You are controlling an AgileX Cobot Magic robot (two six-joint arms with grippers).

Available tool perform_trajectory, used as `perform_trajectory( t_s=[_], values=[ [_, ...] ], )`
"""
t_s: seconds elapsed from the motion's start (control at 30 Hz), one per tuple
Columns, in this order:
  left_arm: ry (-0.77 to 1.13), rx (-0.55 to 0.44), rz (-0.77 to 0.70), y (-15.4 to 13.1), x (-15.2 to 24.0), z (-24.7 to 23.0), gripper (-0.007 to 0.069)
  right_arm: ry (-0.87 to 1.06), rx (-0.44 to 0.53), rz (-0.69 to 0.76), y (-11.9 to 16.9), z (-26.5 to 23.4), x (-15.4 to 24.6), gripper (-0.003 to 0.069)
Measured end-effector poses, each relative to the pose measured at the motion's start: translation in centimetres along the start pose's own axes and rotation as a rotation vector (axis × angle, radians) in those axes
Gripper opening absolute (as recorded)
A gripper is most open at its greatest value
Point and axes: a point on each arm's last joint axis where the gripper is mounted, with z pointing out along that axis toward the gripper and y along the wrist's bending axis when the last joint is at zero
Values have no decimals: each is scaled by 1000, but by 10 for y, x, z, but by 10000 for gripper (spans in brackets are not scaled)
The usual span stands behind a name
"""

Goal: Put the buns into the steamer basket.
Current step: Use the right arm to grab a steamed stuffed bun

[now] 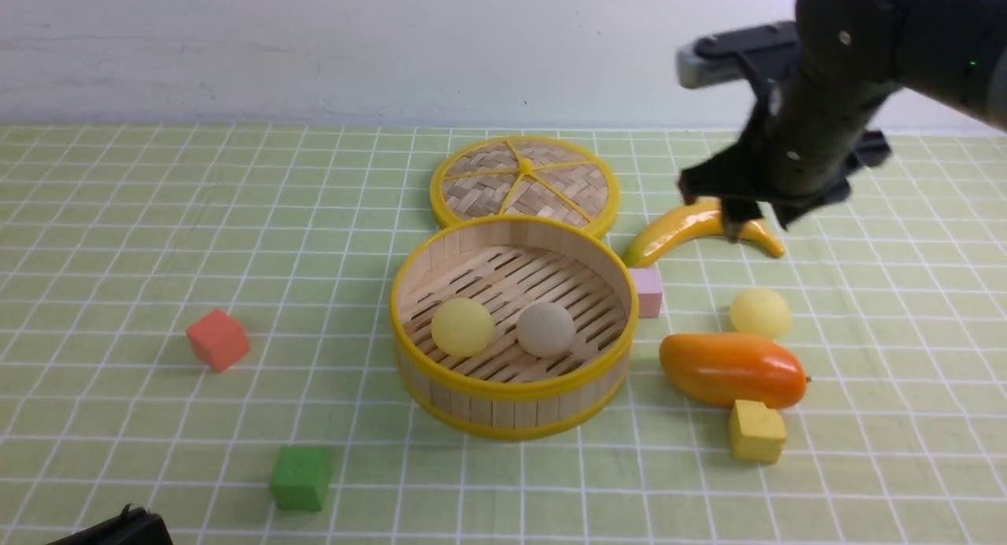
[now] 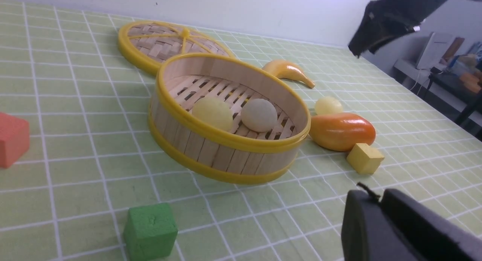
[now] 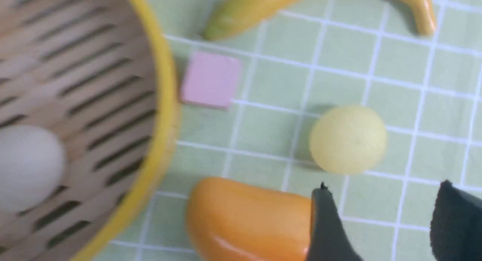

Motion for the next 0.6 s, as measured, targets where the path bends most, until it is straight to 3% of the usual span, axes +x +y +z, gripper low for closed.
perform_trajectory(
  t_s=[0.13, 0.33, 0.6],
  values=[
    [0, 0, 0, 0, 0, 0, 55, 72, -32, 77, -20, 30, 10, 312],
    [-2, 1, 0, 0, 0, 0, 57, 58, -60, 134, -37, 59, 8, 302],
    [-2, 1, 0, 0, 0, 0, 62, 2, -82, 129, -38, 77, 3, 300]
  ],
)
